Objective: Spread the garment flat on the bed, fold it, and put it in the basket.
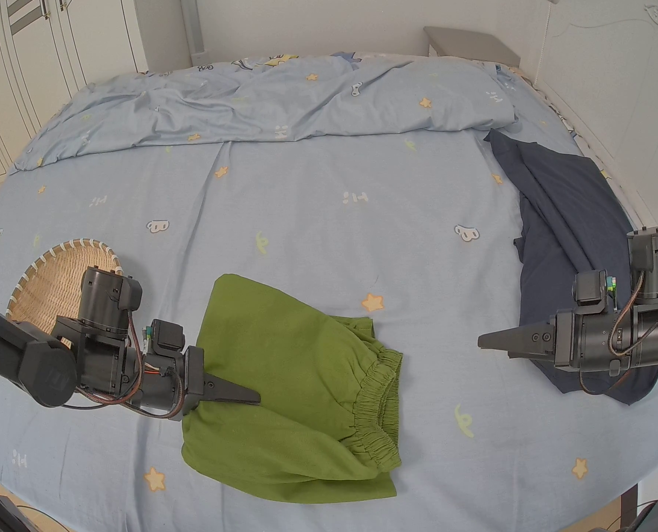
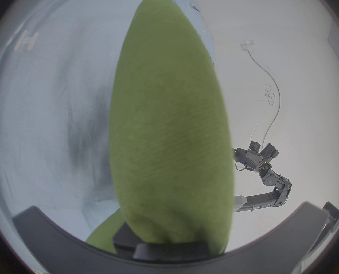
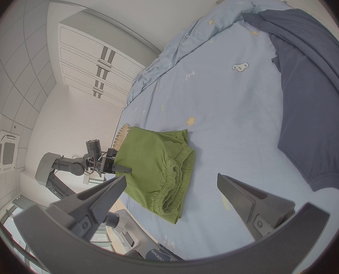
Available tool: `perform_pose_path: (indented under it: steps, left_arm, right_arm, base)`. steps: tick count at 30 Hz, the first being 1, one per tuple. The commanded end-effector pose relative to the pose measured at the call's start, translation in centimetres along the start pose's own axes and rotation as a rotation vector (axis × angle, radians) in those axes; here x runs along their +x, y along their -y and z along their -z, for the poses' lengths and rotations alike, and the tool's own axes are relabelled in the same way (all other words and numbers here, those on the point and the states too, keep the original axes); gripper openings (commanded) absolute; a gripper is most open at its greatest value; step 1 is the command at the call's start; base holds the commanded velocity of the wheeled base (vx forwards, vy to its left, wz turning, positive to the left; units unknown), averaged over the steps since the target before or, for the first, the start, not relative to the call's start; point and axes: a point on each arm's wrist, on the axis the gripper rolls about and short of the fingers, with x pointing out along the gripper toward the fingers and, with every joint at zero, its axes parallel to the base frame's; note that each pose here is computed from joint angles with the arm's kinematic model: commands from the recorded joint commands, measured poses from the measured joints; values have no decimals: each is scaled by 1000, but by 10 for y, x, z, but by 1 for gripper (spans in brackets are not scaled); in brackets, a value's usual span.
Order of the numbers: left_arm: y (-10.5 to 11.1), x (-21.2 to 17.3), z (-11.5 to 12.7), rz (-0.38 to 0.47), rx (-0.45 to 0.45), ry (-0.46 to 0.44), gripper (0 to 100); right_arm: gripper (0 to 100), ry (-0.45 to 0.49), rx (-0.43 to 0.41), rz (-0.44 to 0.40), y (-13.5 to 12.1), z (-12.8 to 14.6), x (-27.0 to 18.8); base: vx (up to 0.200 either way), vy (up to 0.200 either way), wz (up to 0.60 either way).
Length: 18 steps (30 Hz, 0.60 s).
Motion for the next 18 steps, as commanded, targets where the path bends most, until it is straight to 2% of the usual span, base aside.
perform_pose_path:
  steps: [1,4,8,11,18]
  left_arm:
    - [20,-15,-8,-1,50,12,0]
    - [21,-23,-14,-24,39,9,0]
    - [26,-33,-19,-75,40,-46,0]
    - [27,-35,-16,-84,70,-68,0]
    - [27,-33,-13,-89,74,-81,0]
  right_arm:
    - [100,3,-1,-3,-1,0,-1]
    - [100,3,0,-3,-1,0,-1]
    - [100,4,7,-3,-1,-1,-1]
    - [100,4,7,-3,-1,-1,-1]
    - [100,3,8,-3,-1,0,-1]
  base:
    - [0,200,0]
    - [0,200,0]
    - [0,200,0]
    - [0,200,0]
    - [0,200,0]
